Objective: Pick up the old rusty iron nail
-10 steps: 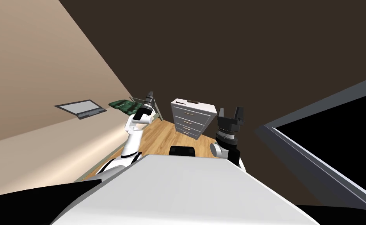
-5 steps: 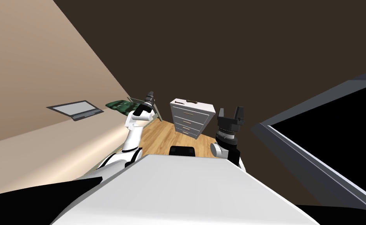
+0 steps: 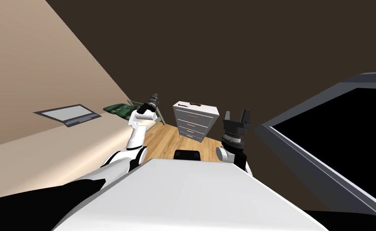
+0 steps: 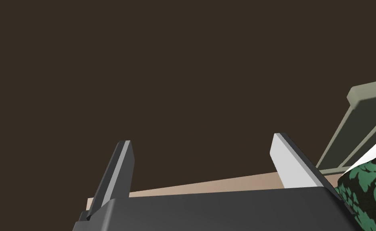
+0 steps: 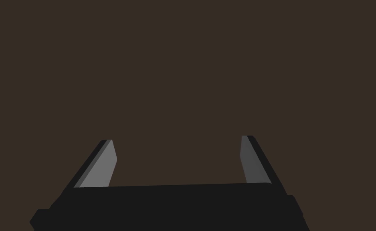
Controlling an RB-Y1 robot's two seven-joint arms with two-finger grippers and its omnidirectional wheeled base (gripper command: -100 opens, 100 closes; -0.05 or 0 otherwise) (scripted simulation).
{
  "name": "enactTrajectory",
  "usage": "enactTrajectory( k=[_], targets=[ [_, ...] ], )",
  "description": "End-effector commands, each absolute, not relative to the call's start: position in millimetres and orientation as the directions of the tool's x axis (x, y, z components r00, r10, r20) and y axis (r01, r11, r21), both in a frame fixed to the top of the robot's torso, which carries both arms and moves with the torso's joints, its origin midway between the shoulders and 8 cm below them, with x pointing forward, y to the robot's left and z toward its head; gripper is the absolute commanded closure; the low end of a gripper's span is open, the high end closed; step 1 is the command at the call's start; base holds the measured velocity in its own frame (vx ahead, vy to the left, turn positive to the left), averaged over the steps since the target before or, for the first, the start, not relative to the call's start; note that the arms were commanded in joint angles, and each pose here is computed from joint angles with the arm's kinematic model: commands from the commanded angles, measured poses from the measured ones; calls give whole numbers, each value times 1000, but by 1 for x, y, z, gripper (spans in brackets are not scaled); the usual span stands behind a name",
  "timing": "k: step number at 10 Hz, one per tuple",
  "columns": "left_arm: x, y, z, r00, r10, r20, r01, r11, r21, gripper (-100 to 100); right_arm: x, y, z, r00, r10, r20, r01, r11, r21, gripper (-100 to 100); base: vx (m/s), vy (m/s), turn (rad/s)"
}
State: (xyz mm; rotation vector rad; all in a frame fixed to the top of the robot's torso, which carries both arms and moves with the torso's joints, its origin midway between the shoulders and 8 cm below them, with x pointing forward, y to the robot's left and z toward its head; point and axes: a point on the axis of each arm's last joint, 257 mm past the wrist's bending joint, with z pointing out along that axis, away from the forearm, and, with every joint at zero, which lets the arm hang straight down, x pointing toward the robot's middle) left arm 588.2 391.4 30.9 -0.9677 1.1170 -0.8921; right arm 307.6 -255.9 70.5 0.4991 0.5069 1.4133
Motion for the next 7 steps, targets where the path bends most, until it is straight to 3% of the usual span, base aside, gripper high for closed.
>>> enactTrajectory(
  k=[1, 7],
  targets=[
    [589, 395, 24, 209, -929, -305, 52, 322, -945, -100, 308, -256, 70, 89, 995, -35, -791, 92, 605, 0, 0, 0, 0],
    [608, 416, 11, 214, -927, -309, -95, 295, -951, -100, 308, -256, 70, 89, 995, -35, -791, 92, 605, 0, 10, -17, -49]
  ],
)
